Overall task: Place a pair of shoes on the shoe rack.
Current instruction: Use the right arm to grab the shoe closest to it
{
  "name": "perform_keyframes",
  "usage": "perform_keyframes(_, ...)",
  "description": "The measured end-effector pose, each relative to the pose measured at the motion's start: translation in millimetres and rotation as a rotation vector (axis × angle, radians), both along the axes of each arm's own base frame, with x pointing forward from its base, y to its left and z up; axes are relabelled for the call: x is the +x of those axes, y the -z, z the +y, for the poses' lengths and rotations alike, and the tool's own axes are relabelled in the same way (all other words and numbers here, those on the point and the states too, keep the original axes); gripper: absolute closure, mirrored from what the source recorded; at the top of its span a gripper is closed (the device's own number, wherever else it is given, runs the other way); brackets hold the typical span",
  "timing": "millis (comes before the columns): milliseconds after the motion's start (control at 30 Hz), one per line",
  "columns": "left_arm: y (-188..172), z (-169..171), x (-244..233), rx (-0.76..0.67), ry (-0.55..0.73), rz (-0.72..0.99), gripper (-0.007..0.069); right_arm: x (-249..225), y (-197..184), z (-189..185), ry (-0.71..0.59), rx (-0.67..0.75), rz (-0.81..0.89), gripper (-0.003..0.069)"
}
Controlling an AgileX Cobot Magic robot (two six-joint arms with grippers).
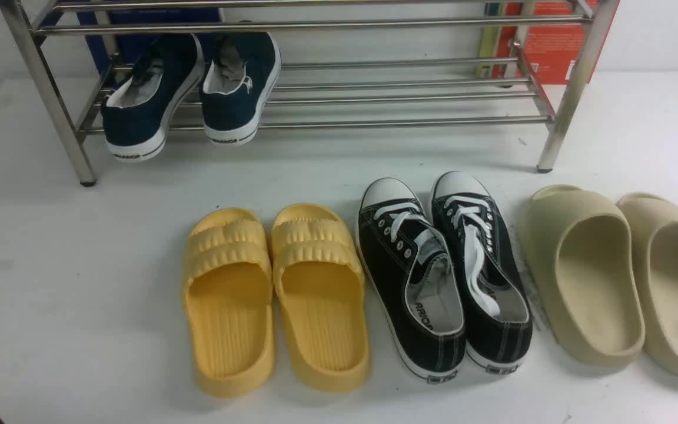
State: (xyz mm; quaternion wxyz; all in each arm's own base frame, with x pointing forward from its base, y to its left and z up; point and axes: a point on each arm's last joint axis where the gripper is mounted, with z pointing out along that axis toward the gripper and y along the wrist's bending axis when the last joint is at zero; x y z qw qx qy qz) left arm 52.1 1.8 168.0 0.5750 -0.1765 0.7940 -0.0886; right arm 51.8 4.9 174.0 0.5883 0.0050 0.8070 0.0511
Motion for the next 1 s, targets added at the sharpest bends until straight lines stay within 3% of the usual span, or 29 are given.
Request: perform_keyframes(1000,0.0,0.0,0.0,0.000,0.000,0.000,0.0580,0.6,-1.3,0.0,0.002,0.003,-0.019,0.0419)
